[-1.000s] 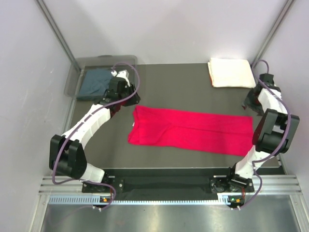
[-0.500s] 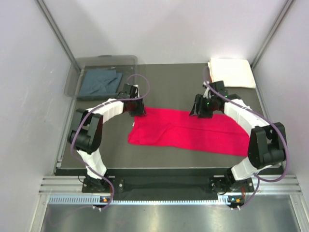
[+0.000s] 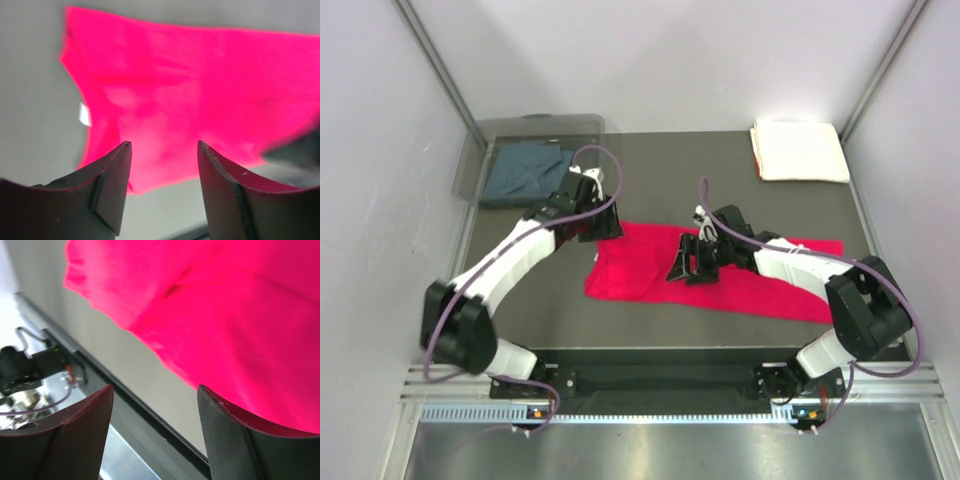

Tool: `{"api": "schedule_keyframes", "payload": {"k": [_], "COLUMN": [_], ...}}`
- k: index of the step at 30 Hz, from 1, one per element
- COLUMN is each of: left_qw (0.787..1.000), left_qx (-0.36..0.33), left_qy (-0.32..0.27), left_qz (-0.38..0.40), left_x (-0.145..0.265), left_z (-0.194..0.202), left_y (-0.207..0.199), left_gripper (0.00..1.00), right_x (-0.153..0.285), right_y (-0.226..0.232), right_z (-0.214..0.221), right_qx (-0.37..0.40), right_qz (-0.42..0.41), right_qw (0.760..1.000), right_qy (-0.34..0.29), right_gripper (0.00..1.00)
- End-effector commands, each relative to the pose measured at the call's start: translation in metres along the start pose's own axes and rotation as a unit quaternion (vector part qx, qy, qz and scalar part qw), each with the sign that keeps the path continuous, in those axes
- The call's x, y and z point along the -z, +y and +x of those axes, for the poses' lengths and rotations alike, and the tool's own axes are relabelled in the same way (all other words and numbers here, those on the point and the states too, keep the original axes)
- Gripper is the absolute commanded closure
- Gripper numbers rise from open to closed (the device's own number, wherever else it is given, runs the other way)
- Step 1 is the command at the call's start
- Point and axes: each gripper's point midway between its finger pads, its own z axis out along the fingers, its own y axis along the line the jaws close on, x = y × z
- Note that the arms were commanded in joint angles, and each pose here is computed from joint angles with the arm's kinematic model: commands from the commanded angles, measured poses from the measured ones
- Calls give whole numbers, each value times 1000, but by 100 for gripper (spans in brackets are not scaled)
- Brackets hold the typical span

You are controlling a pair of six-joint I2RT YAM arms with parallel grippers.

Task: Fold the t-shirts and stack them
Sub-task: Fold the tshirt

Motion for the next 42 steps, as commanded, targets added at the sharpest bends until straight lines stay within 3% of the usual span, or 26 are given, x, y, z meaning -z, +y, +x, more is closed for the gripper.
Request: {"api": "schedule_keyframes", "payload": {"k": [1,3,4,7,16,21,42], "left_qw": [1000,998,998,997,995,991,982], "left_qx": [17,33,36,43,42,59,90], "left_qy": [14,49,49,53,89,115,164], "left_qz": [13,26,33,26,-5,-19,18], "left_x": [45,42,46,44,15,1,-17], "left_z": [39,71,76,91,101,112,140], "left_y": [-8,-3,-3,5,22,30,22], "left_gripper": [41,46,52,57,54,65,65], "right_x": [-15,-25,-27,-26,-15,-11,-23], "right_y": [40,44,50,52,41,36,33], "right_z": [-18,-13,-16,-17,4,11,8], "right_qx": [15,2,7,2,1,4,-6], "right_qz": [-89,-103,-116,-122,-112,-104,-102], "right_qw": [995,994,993,992,993,994,995], "right_qy": [-34,-23,-28,-31,-30,-26,-19], "right_gripper": [31,32,32,34,36,37,38]}}
